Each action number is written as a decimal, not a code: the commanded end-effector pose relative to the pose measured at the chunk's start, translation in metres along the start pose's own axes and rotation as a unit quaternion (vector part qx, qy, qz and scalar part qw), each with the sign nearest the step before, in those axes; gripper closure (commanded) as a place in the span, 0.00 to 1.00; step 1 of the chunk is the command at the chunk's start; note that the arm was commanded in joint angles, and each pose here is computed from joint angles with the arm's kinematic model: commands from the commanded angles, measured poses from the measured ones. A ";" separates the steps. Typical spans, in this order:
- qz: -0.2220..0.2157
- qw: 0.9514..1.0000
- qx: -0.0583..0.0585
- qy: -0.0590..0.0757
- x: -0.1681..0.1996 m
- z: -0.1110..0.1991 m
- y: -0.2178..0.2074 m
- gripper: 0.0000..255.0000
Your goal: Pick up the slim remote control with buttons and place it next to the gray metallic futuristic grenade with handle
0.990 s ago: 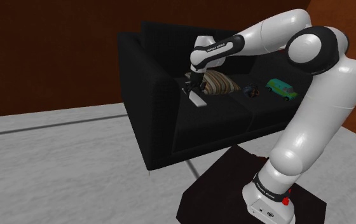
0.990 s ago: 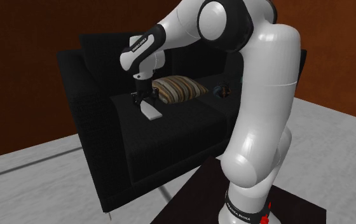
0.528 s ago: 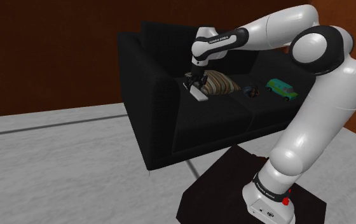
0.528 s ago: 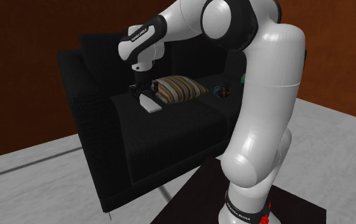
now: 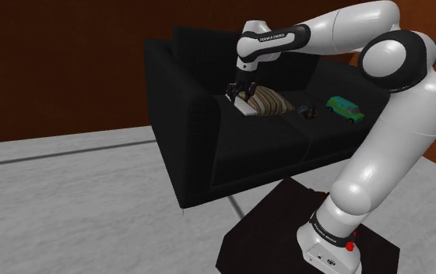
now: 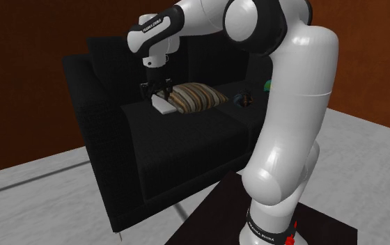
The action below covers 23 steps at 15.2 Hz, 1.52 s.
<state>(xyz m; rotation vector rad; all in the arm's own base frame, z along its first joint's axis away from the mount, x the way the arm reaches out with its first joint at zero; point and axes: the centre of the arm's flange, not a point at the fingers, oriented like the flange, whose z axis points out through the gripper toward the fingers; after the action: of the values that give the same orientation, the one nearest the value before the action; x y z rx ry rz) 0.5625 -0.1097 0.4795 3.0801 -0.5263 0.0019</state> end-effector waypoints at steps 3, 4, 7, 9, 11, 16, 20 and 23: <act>0.000 1.000 0.000 0.000 0.000 -0.021 0.000 1.00; 0.000 1.000 0.000 0.000 -0.003 -0.020 0.013 1.00; 0.000 1.000 0.000 0.000 -0.011 -0.020 0.052 1.00; 0.000 1.000 0.000 0.000 -0.017 -0.020 0.078 1.00; 0.000 1.000 0.000 0.000 -0.022 -0.019 0.104 1.00; 0.000 1.000 0.000 0.000 -0.035 -0.019 0.168 1.00; 0.000 1.000 0.000 0.000 -0.046 -0.018 0.220 1.00; 0.000 1.000 0.000 0.000 -0.054 -0.017 0.259 1.00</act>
<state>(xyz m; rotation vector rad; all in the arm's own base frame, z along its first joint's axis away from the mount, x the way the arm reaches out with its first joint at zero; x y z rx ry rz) 0.4313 -0.3233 0.5033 3.0801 -0.5287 0.0020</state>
